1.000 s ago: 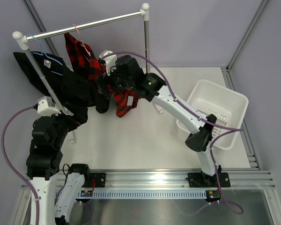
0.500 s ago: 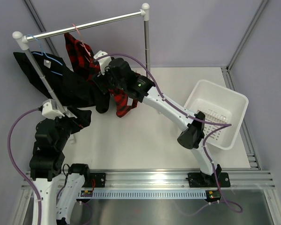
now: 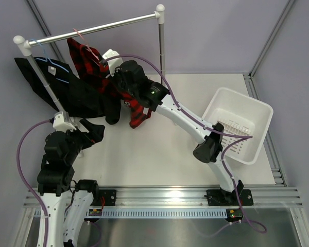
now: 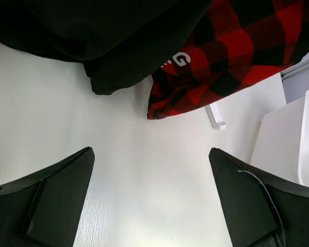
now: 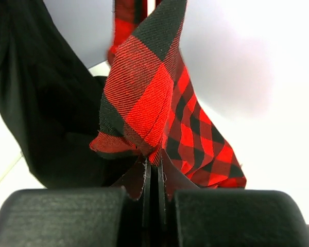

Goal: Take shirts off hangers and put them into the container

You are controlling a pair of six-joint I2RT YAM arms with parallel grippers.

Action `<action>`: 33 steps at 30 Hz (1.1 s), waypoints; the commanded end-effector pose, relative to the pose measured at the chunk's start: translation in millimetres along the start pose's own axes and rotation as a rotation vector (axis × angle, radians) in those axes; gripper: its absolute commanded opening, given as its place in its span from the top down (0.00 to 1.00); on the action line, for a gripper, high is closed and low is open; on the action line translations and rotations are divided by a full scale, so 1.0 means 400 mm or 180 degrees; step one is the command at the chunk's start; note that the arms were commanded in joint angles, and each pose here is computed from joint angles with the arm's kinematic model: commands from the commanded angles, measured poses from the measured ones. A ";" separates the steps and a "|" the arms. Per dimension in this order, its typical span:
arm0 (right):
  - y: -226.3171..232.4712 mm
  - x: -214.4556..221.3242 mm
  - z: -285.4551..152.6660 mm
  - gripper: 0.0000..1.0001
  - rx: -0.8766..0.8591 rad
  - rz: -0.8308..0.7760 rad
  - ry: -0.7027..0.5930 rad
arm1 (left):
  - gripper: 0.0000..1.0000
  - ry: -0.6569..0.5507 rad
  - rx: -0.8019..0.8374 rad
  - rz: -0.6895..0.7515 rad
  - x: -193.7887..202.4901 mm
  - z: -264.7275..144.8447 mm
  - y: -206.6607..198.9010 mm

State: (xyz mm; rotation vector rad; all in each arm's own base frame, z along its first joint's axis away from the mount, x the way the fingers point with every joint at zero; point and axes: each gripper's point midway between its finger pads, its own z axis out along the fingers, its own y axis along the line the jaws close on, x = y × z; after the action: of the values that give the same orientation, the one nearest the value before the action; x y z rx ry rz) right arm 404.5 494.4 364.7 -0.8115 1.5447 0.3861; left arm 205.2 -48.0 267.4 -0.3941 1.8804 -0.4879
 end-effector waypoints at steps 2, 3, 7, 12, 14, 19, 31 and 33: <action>-0.038 -0.087 -0.013 1.00 0.0211 -0.0080 -0.0303 | 0.01 -0.0113 0.0167 0.0092 -0.019 -0.004 -0.023; -0.039 -0.089 -0.016 1.00 0.0215 -0.0085 -0.0297 | 0.01 -0.0087 0.0135 0.0077 -0.014 -0.003 -0.018; -0.049 -0.135 -0.053 1.00 0.0255 -0.0046 -0.0372 | 0.01 -0.0006 0.0167 0.0052 -0.009 -0.002 -0.026; -0.058 -0.211 -0.127 1.00 0.0269 0.0026 -0.0524 | 0.01 0.0032 0.0301 0.0164 -0.024 -0.017 -0.054; -0.060 -0.233 -0.149 1.00 0.0266 0.0045 -0.0564 | 0.02 0.0055 0.0333 0.0175 -0.023 -0.016 -0.059; -0.076 -0.290 -0.210 1.00 0.0252 0.0091 -0.0678 | 0.02 0.0241 0.0308 0.0132 0.016 0.012 -0.044; -0.080 -0.299 -0.286 1.00 0.0193 0.0227 -0.0589 | 0.03 -0.0205 0.0979 0.0379 -0.081 -0.086 -0.167; -0.081 -0.290 -0.325 1.00 0.0168 0.0351 -0.0513 | 0.04 -0.0414 0.1087 0.0481 -0.144 -0.128 -0.208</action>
State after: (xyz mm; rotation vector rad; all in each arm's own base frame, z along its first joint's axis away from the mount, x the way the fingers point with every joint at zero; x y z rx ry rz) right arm 355.0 442.9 453.6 -0.7486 1.5001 0.4042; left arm 191.4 -75.2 297.2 -0.2153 1.8556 -0.6252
